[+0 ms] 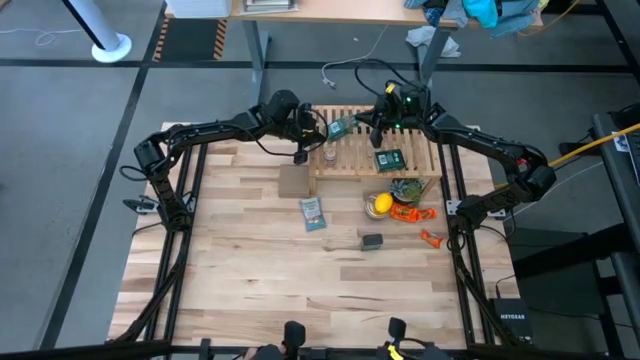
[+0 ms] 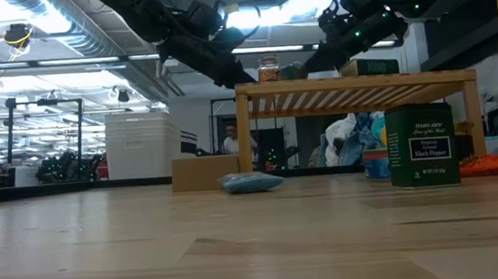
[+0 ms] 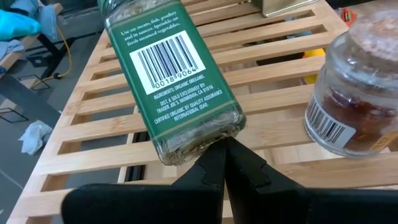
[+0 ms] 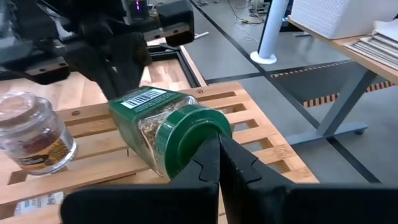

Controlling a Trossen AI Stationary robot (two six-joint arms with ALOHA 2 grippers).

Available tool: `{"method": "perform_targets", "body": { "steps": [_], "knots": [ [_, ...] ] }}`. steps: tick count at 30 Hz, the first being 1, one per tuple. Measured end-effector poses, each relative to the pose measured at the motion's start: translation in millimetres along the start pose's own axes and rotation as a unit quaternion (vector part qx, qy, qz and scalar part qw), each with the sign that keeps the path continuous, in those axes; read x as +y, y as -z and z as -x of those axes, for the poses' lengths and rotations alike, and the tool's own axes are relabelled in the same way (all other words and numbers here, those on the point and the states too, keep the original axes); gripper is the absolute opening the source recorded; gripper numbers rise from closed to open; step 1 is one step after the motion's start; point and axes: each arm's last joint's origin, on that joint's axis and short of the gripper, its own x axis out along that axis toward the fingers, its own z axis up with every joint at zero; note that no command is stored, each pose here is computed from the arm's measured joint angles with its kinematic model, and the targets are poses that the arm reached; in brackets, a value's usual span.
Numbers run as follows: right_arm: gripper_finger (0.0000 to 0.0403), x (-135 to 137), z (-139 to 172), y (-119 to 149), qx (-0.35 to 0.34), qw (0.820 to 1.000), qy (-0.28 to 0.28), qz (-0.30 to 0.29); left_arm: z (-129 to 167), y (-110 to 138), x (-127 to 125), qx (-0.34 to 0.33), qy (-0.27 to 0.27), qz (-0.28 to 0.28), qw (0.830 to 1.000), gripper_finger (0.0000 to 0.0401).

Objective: Shelf spices
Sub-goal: Put the green seasoning bottle on the shelf

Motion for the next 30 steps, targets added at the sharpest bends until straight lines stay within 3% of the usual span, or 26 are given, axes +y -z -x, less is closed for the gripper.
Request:
{"method": "perform_targets", "body": {
  "steps": [11, 18, 30],
  "knots": [
    [0.0001, 6.7, -2.8, -5.8, -0.020, 1.000, -0.017, 0.013, 0.1, 0.8, 0.6, 0.003, -0.003, -0.017, 1.000, 0.0000],
    [0.0001, 20.7, -8.0, -20.2, -0.055, 0.997, -0.048, 0.038, 1.2, 5.3, 4.1, 0.044, -0.051, -0.009, 0.998, 0.0000],
    [0.0001, 29.4, -14.9, -39.7, -0.057, 0.996, -0.057, 0.047, -0.8, 6.9, 4.2, 0.042, -0.048, -0.008, 0.998, 0.0000]
  ]
}}
